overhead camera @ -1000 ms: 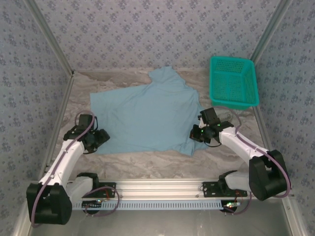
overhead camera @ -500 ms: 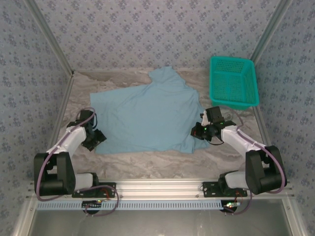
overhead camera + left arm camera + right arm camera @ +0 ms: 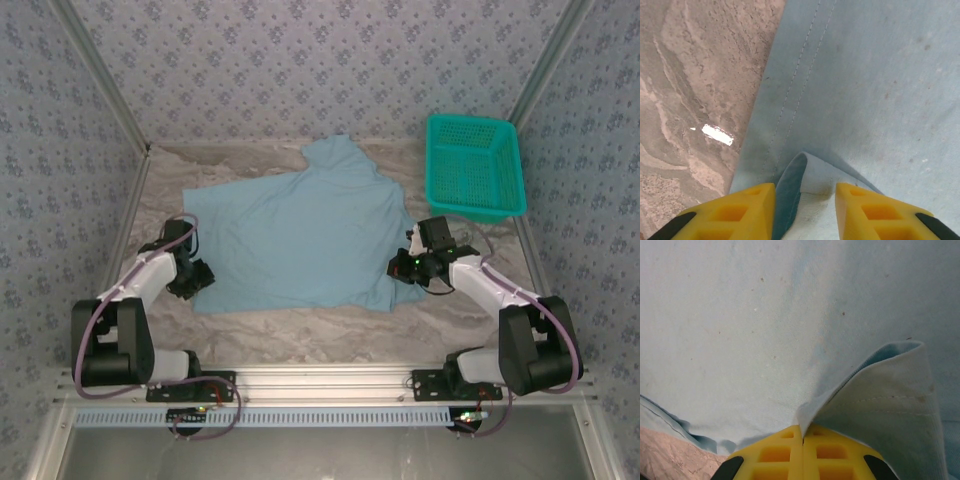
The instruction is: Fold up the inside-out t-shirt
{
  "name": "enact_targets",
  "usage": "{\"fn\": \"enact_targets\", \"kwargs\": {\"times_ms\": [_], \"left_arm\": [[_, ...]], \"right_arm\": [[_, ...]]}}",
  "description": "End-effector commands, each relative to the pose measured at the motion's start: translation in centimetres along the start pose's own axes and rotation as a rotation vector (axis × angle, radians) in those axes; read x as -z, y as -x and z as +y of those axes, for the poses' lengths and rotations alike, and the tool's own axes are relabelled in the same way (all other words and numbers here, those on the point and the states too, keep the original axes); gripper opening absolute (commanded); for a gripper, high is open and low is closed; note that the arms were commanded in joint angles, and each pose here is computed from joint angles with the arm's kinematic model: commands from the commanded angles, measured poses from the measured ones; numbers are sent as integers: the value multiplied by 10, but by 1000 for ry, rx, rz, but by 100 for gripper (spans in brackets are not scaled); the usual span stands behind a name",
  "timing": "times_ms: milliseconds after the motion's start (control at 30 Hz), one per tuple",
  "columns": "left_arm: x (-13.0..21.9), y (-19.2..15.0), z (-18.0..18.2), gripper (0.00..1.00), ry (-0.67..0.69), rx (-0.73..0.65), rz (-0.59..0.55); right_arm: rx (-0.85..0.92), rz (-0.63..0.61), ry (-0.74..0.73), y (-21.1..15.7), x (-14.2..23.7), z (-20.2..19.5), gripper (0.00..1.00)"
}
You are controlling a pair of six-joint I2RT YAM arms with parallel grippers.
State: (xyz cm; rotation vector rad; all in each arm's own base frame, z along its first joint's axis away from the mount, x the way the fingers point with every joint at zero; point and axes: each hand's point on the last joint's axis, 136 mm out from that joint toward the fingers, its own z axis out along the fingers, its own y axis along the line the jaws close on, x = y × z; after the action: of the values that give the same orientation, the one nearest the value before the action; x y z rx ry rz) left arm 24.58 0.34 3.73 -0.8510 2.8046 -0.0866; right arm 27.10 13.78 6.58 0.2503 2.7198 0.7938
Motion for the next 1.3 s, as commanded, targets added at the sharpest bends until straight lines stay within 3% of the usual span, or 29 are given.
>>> {"fn": "enact_targets", "kwargs": {"times_ms": [0, 533, 767, 933, 1267], "left_arm": [[10, 1, 0, 34, -3, -12, -30], [1, -10, 10, 26, 71, -61, -15], [7, -6, 10, 15, 70, -75, -31], [30, -11, 12, 0, 40, -48, -67], [83, -29, 17, 0, -89, 111, -160]], "right_arm": [[7, 10, -21, -3, 0, -4, 0], [16, 11, -31, -5, 3, -3, 0], [16, 6, -41, -5, 6, -3, 0], [48, 5, -54, -13, 21, -4, 0], [97, -46, -68, -31, 65, 0, 0]]}}
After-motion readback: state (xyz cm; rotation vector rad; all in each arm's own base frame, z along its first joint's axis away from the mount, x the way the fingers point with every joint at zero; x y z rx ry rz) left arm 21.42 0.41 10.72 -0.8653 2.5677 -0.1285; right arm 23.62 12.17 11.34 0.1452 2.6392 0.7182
